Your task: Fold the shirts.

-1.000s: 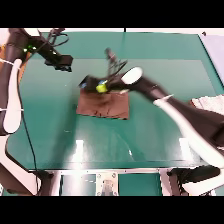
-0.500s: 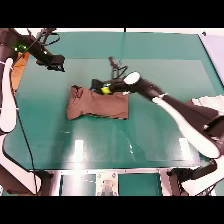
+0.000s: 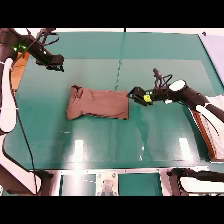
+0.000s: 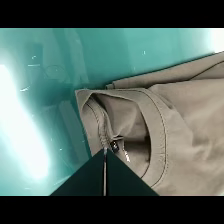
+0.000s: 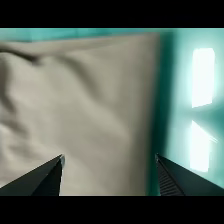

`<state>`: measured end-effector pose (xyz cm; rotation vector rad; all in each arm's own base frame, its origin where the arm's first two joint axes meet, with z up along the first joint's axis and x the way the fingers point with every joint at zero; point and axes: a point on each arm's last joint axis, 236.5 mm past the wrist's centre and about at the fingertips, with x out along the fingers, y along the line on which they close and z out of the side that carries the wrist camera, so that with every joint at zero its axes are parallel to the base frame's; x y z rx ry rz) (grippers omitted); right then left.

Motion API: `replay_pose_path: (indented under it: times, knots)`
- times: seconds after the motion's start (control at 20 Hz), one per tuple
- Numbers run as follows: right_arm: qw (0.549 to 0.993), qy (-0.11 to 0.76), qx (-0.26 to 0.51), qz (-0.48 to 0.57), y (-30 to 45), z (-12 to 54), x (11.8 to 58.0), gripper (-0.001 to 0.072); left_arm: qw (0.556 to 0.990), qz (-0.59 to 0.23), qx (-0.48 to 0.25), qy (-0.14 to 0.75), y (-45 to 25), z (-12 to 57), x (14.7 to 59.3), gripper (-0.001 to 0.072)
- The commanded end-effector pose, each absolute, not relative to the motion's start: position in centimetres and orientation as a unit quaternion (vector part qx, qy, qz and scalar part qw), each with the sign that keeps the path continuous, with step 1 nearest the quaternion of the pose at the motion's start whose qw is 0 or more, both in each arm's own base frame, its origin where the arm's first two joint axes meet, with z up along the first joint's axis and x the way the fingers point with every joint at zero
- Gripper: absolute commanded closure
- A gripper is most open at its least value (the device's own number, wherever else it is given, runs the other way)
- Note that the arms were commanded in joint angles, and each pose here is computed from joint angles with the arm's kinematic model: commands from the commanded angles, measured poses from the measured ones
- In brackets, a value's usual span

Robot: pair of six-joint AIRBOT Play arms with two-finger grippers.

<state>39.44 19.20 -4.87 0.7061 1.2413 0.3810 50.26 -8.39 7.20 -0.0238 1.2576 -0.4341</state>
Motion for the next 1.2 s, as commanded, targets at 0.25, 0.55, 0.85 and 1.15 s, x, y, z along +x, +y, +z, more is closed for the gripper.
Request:
replay_pose_path:
  times: [0.25,0.55,0.85,1.15]
  knots:
    - [0.687,0.585,0.380,0.202,28.2,-10.0,38.6,0.0097,0.790,-0.201,-0.012,0.580,-8.4,7.3,50.5,0.0686]
    - [0.701,0.525,0.401,0.269,32.1,-2.0,43.8,0.0696,0.790,-0.201,-0.011,0.580,-8.4,7.3,50.4,0.0686]
    - [0.761,0.401,0.398,0.319,23.7,15.4,48.6,0.0697,0.789,-0.201,-0.011,0.581,-8.4,7.3,50.4,0.0686]
    - [0.864,0.270,0.415,0.089,-0.6,24.9,47.1,0.0697,0.784,-0.204,-0.012,0.587,-8.5,7.2,50.0,0.0687]
